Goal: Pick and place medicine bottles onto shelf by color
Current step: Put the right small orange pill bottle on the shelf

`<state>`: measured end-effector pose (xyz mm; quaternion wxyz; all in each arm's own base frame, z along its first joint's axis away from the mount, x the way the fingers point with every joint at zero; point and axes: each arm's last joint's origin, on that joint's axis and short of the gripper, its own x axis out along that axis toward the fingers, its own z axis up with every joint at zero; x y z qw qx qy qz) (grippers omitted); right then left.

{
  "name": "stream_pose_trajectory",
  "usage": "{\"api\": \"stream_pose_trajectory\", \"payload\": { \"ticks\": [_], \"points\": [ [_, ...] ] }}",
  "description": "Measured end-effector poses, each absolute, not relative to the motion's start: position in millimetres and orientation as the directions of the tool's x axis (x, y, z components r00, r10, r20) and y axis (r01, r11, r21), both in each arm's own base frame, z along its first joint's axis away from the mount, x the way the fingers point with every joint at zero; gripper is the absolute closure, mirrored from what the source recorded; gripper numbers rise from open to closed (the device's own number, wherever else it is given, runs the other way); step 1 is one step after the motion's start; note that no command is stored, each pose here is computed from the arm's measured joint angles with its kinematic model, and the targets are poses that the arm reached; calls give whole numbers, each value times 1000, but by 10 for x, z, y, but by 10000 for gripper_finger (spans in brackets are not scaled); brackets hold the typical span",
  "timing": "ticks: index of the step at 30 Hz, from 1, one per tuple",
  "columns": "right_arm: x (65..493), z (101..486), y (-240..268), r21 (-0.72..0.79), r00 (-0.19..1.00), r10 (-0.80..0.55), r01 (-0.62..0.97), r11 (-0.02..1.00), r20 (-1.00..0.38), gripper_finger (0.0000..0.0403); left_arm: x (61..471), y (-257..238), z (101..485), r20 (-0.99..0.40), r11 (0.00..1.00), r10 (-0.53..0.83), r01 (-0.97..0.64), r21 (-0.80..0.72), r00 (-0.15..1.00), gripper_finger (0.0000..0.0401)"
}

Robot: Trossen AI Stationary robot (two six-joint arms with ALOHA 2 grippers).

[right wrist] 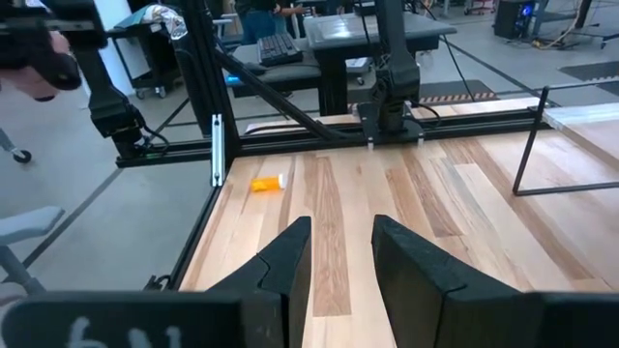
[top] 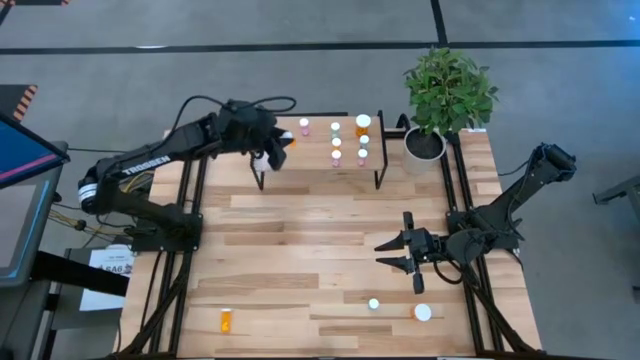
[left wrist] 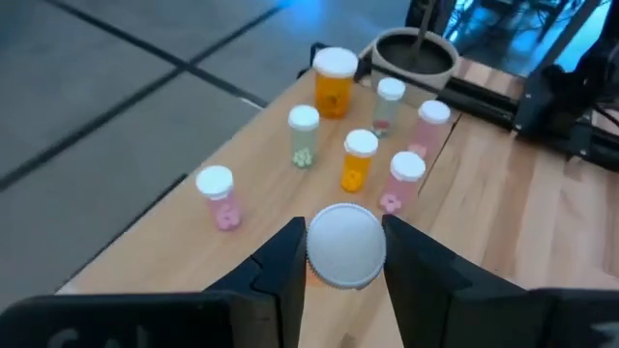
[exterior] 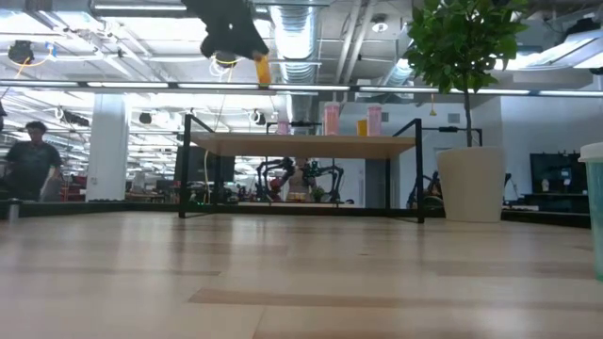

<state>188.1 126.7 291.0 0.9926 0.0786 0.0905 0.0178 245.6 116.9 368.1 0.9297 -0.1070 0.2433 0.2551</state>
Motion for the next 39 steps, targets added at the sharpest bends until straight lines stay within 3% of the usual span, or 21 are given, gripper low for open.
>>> {"api": "stream_pose_trajectory", "payload": {
  "ticks": [16,39],
  "points": [
    [1884,2909,1261,159,983,46,-17,987,-177,269,3048,1676,3221,-671,838,398,-546,-12,626,298],
    [1865,2906,1288,158,982,58,-30,987,-180,269,3059,1780,3081,-708,807,371,-586,-74,600,298]
  ]
}}
